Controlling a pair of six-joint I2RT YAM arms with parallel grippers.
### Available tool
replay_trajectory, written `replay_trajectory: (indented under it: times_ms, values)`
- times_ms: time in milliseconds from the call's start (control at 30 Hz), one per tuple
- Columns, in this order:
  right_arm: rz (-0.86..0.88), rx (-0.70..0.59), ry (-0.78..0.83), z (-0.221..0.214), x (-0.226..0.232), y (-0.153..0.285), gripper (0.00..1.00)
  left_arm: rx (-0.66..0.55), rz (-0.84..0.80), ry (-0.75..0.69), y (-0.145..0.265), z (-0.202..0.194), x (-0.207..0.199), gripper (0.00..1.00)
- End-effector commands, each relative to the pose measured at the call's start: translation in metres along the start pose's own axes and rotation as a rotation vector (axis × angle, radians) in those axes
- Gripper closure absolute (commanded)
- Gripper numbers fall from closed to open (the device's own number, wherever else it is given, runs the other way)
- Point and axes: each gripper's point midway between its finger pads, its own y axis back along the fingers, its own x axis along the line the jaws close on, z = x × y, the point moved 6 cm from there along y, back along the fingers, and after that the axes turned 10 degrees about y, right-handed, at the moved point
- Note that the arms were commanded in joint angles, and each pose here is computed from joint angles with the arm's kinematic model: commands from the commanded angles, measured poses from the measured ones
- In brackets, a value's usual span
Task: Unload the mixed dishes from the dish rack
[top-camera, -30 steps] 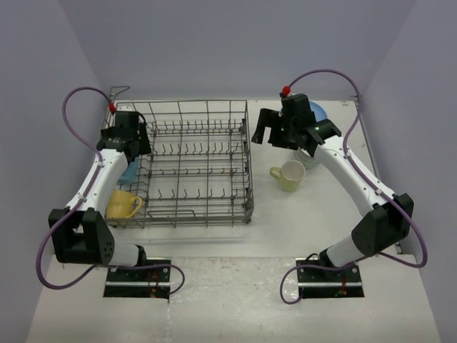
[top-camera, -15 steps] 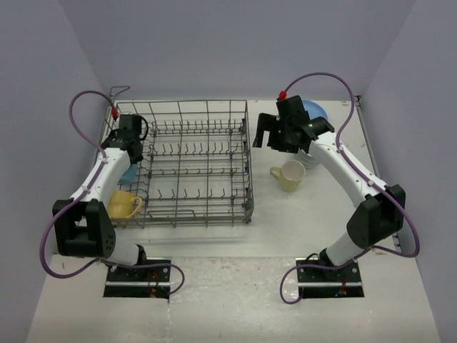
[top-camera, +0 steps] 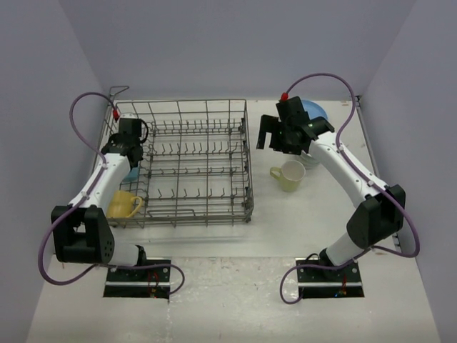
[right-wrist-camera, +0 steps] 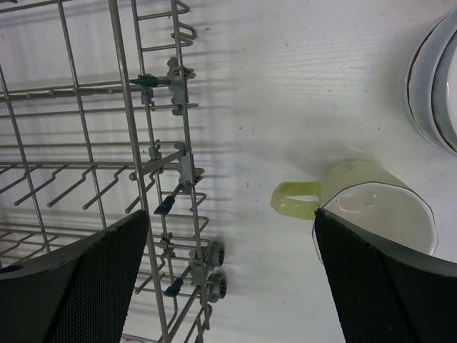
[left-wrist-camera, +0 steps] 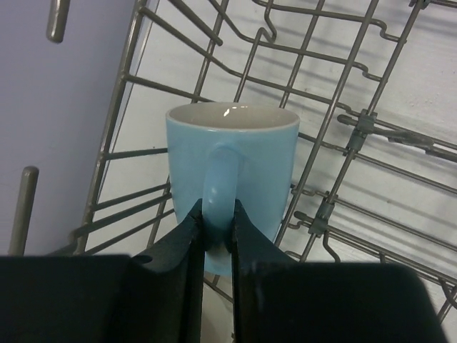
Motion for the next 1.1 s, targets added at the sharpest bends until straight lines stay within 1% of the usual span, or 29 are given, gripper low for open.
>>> replay_trajectory:
  times_ms: [0,100,133,167,200,233,333,433,467,533,567,633,667,700,733,800,833,867,900,933,967,1000,1067]
  values:
    - [-0.003,-0.088,-0.009,0.018,0.002,0.022,0.01,-0.142,0.018,0.065,0.008,0.020,0.013,1.00]
    - [0.020,-0.092,0.002,0.019,0.004,0.022,0.01,-0.253,-0.102,0.083,0.024,0.030,0.010,1.00]
    - [0.025,-0.097,0.008,0.019,0.005,0.022,0.01,-0.305,-0.141,0.092,0.036,0.037,0.013,1.00]
    - [0.032,-0.104,0.008,0.021,0.005,0.023,0.01,-0.349,-0.218,0.093,0.043,0.044,0.006,1.00]
    - [0.043,-0.108,0.010,0.021,0.007,0.024,0.01,-0.377,-0.253,0.087,0.047,0.045,0.005,1.00]
    - [0.059,-0.117,0.011,0.023,0.009,0.026,0.01,-0.444,-0.321,0.083,0.061,0.055,0.004,1.00]
    - [0.088,-0.133,0.008,0.025,0.012,0.030,0.01,-0.539,-0.417,0.067,0.083,0.068,0.003,1.00]
    - [0.128,-0.152,0.000,0.030,0.018,0.034,0.01,-0.648,-0.525,-0.007,0.104,0.083,-0.002,1.00]
    - [0.161,-0.154,0.003,0.032,0.022,0.036,0.01,-0.668,-0.598,-0.039,0.111,0.084,-0.009,1.00]
    - [0.202,-0.165,0.003,0.039,0.029,0.041,0.01,-0.715,-0.688,-0.115,0.124,0.086,-0.014,1.00]
    - [0.250,-0.153,0.009,0.039,0.035,0.043,0.01,-0.776,-0.801,-0.164,0.137,0.091,-0.024,1.00]
    - [0.303,-0.172,0.012,0.050,0.043,0.052,0.01,-0.842,-0.913,-0.236,0.154,0.095,-0.032,1.00]
    - [0.352,-0.157,0.019,0.051,0.050,0.054,0.01,-0.860,-1.034,-0.304,0.167,0.091,-0.042,1.00]
    - [0.386,-0.174,0.025,0.059,0.055,0.061,0.01,-0.882,-1.079,-0.356,0.173,0.090,-0.046,1.00]
    - [0.408,-0.162,0.030,0.062,0.058,0.059,0.01,-0.909,-1.177,-0.414,0.187,0.088,-0.054,1.00]
    - [0.477,-0.179,0.046,0.074,0.068,0.072,0.01,-0.956,-1.259,-0.487,0.201,0.085,-0.060,1.00]
    - [0.499,-0.171,0.048,0.076,0.070,0.075,0.01,-0.981,-1.352,-0.540,0.213,0.080,-0.066,1.00]
    - [0.521,-0.152,0.048,0.078,0.073,0.071,0.01,-1.006,-1.392,-0.570,0.221,0.079,-0.068,1.00]
    - [0.583,-0.148,0.046,0.084,0.078,0.079,0.01,-1.024,-1.419,-0.595,0.225,0.078,-0.070,1.00]
    - [0.608,-0.139,0.045,0.085,0.081,0.080,0.01,-1.039,-1.468,-0.624,0.232,0.074,-0.073,1.00]
    - [0.626,-0.118,0.045,0.085,0.084,0.075,0.01,-1.052,-1.485,-0.638,0.236,0.074,-0.075,1.00]
    - [0.680,-0.112,0.062,0.087,0.089,0.080,0.01,-1.067,-1.501,-0.655,0.239,0.073,-0.076,1.00]
    - [0.721,-0.085,0.073,0.085,0.094,0.076,0.01,-1.091,-1.556,-0.688,0.249,0.068,-0.079,1.00]
